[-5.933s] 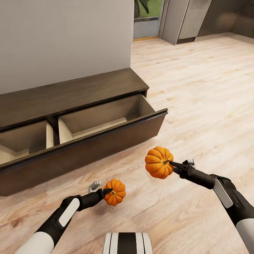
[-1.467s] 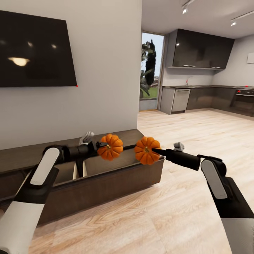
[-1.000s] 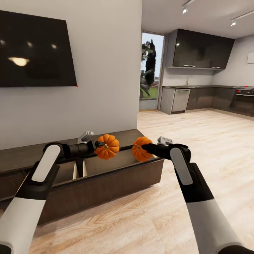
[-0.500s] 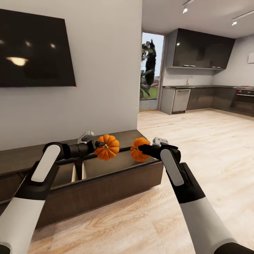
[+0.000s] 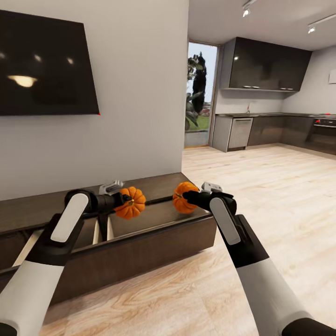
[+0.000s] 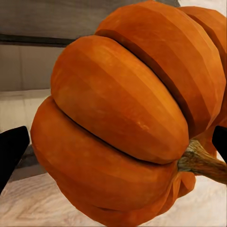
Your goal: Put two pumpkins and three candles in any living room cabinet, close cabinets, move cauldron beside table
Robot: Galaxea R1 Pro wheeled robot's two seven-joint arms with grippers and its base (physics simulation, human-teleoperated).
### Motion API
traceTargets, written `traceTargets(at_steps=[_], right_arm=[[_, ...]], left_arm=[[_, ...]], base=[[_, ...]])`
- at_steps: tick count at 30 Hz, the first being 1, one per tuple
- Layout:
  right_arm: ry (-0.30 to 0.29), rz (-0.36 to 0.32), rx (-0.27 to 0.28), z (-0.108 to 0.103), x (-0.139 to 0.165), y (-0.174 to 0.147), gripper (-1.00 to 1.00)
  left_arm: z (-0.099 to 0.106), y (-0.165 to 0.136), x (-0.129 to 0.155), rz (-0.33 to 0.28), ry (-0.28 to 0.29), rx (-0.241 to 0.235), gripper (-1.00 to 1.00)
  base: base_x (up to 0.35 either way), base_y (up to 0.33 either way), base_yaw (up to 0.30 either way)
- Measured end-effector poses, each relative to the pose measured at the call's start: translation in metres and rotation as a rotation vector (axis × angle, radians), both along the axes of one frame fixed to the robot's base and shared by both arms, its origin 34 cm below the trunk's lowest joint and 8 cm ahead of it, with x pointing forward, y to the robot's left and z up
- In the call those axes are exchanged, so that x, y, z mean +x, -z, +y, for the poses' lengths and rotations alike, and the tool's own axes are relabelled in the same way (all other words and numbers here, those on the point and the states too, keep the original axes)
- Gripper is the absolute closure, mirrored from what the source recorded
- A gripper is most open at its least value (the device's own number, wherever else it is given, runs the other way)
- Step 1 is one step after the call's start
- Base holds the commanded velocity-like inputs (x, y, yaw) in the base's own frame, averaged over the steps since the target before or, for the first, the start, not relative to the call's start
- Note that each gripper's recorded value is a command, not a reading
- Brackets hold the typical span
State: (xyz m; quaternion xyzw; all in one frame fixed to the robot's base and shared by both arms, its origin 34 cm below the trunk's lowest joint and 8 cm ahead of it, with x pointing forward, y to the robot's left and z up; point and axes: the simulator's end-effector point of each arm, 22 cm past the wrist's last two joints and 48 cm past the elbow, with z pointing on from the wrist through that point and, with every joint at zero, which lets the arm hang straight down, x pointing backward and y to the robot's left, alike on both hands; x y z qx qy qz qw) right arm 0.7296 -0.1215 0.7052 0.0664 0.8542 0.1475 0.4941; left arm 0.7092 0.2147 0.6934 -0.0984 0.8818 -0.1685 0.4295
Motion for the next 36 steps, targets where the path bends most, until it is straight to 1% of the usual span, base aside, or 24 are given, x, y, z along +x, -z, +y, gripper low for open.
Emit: traceTargets(at_steps=[4,9,12,14,18,22,28,31,36], right_arm=[[-0.001,-0.005,0.006,0.002,0.001,-0.002,1.00],[0.020,-0.027,0.036,0.006,0.007,-0.004,1.00],[0.012,-0.021,0.023,0.013,0.010,-0.001,1.00],[0.009,-0.016,0.014,0.017,0.011,0.003,1.00],[0.007,-0.021,0.031,0.028,0.013,0.005,1.00],[0.003,-0.014,0.036,0.034,0.013,0.008,1.00],[0.003,-0.012,0.037,0.035,0.013,0.010,1.00],[0.005,-0.003,0.033,0.035,0.014,0.013,1.00],[0.016,-0.010,0.033,0.035,0.021,0.011,1.00]], left_arm=[[0.000,0.002,0.002,-0.002,-0.023,0.032,1.00],[-0.001,0.006,0.004,-0.002,-0.044,0.071,1.00],[-0.003,0.007,0.005,-0.003,-0.050,0.081,1.00],[-0.004,0.007,0.005,-0.003,-0.051,0.085,1.00],[-0.003,0.014,0.005,0.013,-0.052,0.092,1.00],[-0.003,0.018,0.005,0.024,-0.054,0.093,1.00],[-0.005,0.022,0.005,0.033,-0.049,0.093,1.00],[-0.013,0.025,0.005,0.041,-0.039,0.081,1.00],[-0.016,0.034,0.004,0.063,-0.037,0.088,1.00]], base=[[0.000,0.000,0.000],[0.000,0.000,0.000],[0.000,0.000,0.000],[0.031,0.000,0.000],[0.142,0.000,0.000],[0.042,0.000,0.000],[0.101,0.000,0.000],[0.022,0.000,0.000],[0.088,0.000,0.000]])
